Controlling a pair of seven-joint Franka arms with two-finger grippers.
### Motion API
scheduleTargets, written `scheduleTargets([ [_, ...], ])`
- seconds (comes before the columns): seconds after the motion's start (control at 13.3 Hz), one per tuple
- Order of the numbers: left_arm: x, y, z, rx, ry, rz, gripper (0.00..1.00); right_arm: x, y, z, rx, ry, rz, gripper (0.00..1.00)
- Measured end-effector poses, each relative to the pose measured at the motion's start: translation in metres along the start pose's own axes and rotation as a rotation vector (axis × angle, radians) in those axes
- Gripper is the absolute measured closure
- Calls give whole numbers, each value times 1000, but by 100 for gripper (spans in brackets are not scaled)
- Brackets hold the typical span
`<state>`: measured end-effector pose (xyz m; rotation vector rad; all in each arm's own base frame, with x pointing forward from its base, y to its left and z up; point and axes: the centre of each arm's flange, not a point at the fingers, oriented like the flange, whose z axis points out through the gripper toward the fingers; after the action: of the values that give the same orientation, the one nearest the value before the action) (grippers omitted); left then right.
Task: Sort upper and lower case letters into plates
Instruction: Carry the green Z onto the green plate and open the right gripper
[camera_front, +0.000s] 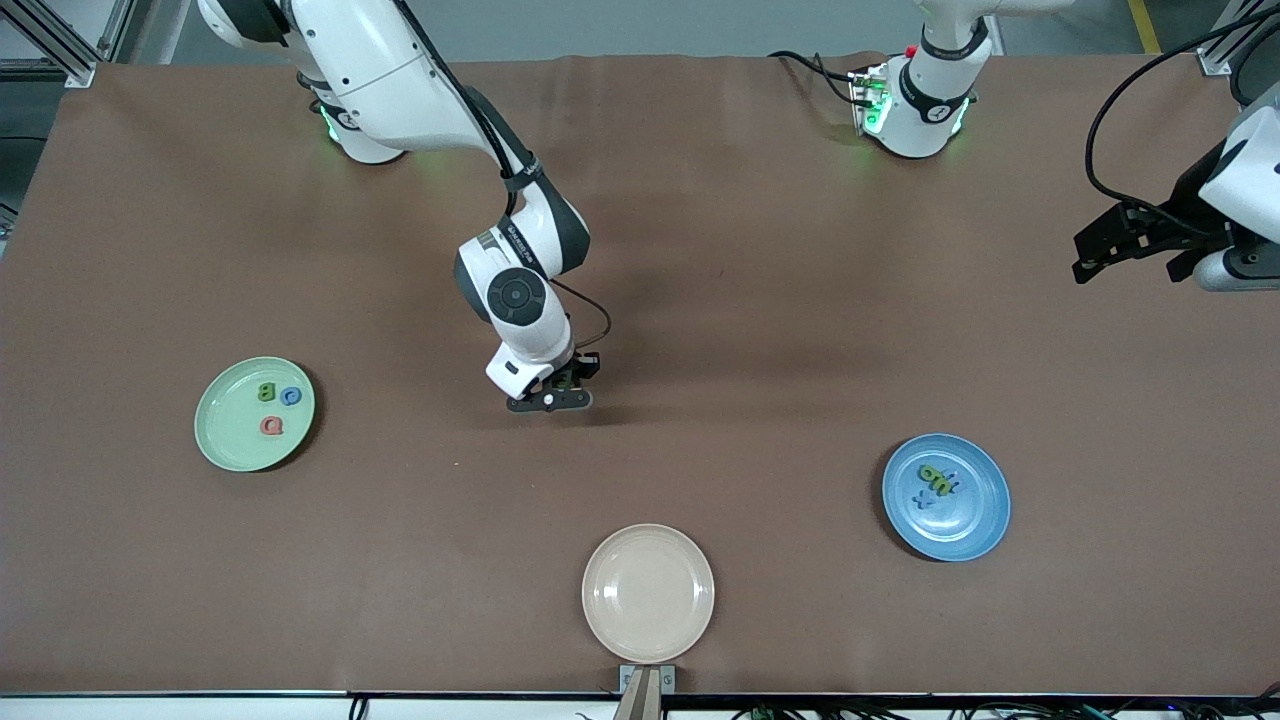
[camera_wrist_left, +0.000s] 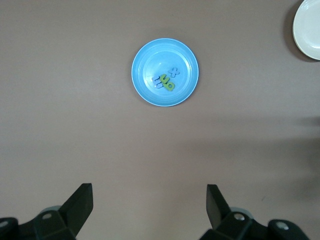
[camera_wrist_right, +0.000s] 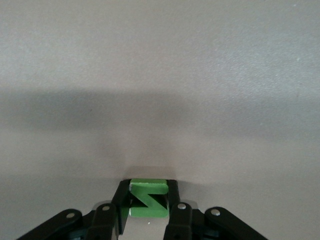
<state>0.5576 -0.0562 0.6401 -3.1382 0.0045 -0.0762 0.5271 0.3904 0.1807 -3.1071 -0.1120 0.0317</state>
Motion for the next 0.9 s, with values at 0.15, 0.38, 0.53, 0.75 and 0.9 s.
scheduleTargets([
  [0.15, 1, 0, 3, 0, -5, 0, 0, 0, -3, -4, -3, -8, -4, 65],
  [0.38, 6, 4, 13, -6, -22, 4, 0, 12, 9, -55, -26, -60, -13, 65],
  [0.53, 7, 4, 11, -7, -16, 5, 0, 27, 51, -118, -26, -110, -52, 65],
  [0.75, 8, 0, 5, -8, -4, -1, 0, 47, 168, -198, 10, -169, -144, 65],
  [0.9, 8, -3, 5, -7, -2, -7, 0, 55, 256, -222, 40, -179, -204, 65],
])
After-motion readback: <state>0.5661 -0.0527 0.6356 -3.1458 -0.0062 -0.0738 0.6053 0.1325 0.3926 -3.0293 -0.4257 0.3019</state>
